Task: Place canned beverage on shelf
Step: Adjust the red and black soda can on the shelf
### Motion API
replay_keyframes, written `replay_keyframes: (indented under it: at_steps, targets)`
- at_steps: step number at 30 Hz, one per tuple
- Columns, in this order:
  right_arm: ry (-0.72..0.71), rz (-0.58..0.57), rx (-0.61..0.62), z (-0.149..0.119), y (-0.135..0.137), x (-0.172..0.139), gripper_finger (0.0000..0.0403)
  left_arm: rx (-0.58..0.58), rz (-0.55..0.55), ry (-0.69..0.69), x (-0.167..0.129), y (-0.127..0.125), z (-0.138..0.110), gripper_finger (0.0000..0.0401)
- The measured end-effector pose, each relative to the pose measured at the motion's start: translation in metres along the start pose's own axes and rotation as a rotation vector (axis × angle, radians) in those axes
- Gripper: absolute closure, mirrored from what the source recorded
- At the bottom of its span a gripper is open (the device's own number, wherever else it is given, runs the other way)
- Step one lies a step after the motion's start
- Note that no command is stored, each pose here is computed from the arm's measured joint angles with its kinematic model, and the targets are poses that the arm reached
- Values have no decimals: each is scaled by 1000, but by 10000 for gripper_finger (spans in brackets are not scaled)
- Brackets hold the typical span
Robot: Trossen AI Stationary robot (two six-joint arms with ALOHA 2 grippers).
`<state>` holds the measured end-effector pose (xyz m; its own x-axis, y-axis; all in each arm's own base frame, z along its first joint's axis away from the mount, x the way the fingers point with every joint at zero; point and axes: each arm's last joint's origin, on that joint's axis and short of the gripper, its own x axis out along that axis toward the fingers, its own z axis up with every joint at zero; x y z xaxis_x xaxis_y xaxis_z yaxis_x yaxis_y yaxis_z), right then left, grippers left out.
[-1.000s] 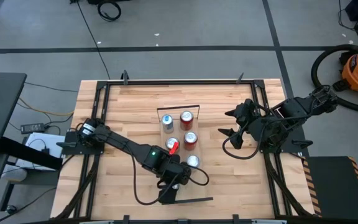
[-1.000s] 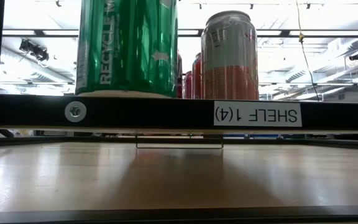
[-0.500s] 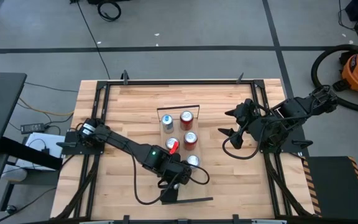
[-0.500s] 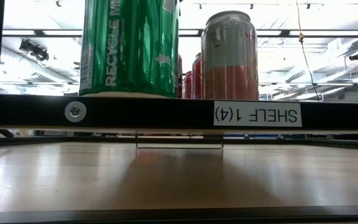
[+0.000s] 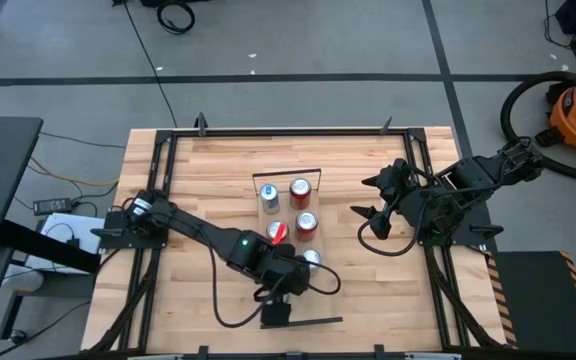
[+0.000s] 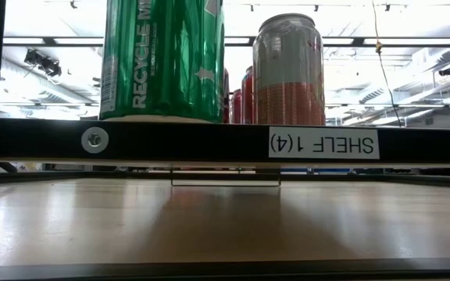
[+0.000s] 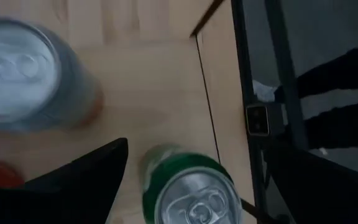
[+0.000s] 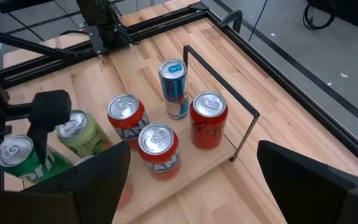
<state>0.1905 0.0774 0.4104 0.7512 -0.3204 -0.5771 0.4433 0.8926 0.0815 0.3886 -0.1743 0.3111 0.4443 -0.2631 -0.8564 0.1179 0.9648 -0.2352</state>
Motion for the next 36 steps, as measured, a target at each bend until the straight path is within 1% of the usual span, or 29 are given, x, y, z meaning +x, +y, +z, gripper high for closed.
replay_keyframes:
  at_steps: [4, 8, 11, 15, 17, 21, 25, 27, 30, 36]
  targets:
    - [0, 0, 0, 0, 0, 0, 41, -14, 30, -28, -16, 3, 8, 12]
    - [1, -17, -4, 1, -1, 4, 41, -34, 132, 5, -30, 13, 8, 12]
    - [47, -27, -56, 0, -3, 16, 41, -39, 208, -26, -45, 20, 8, 12]
    - [135, 9, -104, 4, -3, 39, 41, -47, 298, -88, -66, 28, 0, 12]
    - [137, 32, -110, 9, -4, 49, 41, -51, 339, -112, -76, 31, -7, 12]
    - [138, 39, -143, 19, -8, 70, 41, -86, 372, -156, -92, 39, -23, 12]
    - [152, 49, -168, 28, -17, 93, 41, -134, 386, -205, -101, 49, -36, 12]
    - [169, 50, -195, 30, -20, 108, 41, -160, 389, -253, -106, 54, -40, 12]
    - [196, 62, -239, 32, -24, 130, 40, -189, 389, -294, -113, 62, -48, 13]
    - [284, 141, -338, 28, -28, 172, 28, -217, 414, -331, -132, 72, -61, 13]
